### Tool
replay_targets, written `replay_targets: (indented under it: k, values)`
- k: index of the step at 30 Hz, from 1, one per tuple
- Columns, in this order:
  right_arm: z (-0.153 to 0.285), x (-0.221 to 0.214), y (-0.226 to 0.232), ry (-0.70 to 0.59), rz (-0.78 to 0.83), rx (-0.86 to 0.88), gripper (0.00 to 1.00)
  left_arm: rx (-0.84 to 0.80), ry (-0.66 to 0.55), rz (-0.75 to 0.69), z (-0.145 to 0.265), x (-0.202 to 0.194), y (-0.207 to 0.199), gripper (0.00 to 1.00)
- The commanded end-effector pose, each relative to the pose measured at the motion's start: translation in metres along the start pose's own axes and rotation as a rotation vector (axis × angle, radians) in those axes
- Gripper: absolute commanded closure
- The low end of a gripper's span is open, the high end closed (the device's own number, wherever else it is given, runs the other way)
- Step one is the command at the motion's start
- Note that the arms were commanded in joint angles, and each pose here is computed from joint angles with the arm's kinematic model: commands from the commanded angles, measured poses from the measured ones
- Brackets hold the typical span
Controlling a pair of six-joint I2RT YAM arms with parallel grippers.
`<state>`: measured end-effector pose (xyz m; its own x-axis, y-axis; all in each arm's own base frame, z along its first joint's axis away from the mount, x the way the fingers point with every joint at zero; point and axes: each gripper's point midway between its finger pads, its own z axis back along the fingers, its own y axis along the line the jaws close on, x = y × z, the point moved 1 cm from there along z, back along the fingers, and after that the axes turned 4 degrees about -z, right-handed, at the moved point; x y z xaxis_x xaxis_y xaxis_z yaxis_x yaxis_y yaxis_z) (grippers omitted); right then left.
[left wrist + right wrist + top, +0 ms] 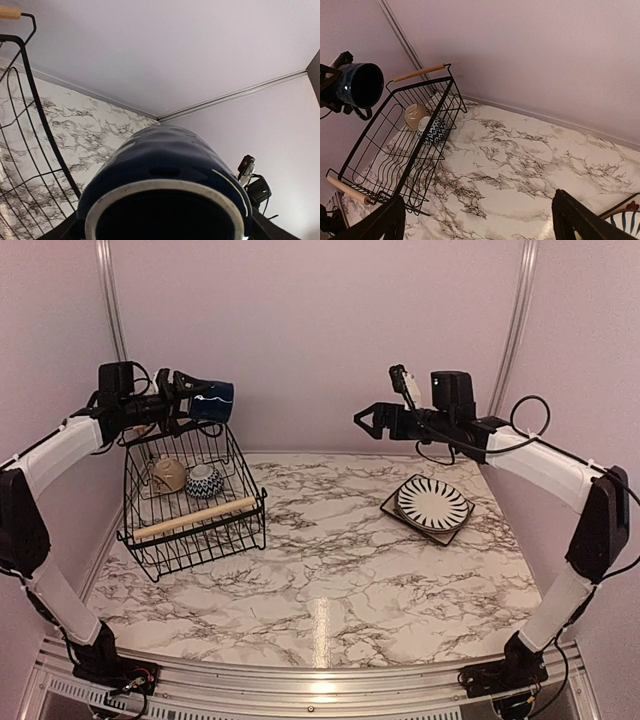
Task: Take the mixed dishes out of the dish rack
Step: Grab the cup from the dish rack, then pass from the left arm to the right
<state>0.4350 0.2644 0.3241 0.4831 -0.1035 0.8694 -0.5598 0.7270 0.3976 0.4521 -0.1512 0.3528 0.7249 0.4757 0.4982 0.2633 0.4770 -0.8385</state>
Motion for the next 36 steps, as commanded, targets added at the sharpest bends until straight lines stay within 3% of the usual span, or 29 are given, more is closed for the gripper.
replay_targets:
  k: [1, 4, 10, 15, 24, 28, 36]
  values:
    - [-0.012, 0.003, 0.068, -0.034, 0.089, 0.189, 0.01, -0.396, 0.022, 0.025, -0.001, -0.005, -0.089, 0.63]
    - [-0.016, 0.003, 0.101, -0.055, 0.039, 0.379, 0.02, -0.519, 0.049, 0.078, -0.009, -0.021, -0.111, 0.63]
    - [-0.022, -0.001, 0.142, -0.074, -0.033, 0.594, 0.02, -0.729, 0.138, 0.189, -0.027, -0.054, -0.142, 0.64]
    - [-0.026, -0.003, 0.159, -0.076, -0.142, 0.742, 0.16, -0.786, 0.156, 0.195, -0.038, -0.069, -0.157, 0.65]
    - [-0.039, -0.012, 0.165, -0.043, -0.208, 0.823, 0.35, -0.784, 0.181, 0.178, -0.056, -0.085, -0.167, 0.66]
    - [-0.041, -0.014, 0.170, -0.042, -0.207, 0.827, 0.39, -0.765, 0.181, 0.177, -0.061, -0.087, -0.163, 0.66]
    - [-0.051, -0.009, 0.165, -0.078, -0.290, 0.811, 0.62, -0.730, 0.200, 0.146, -0.074, -0.099, -0.165, 0.67]
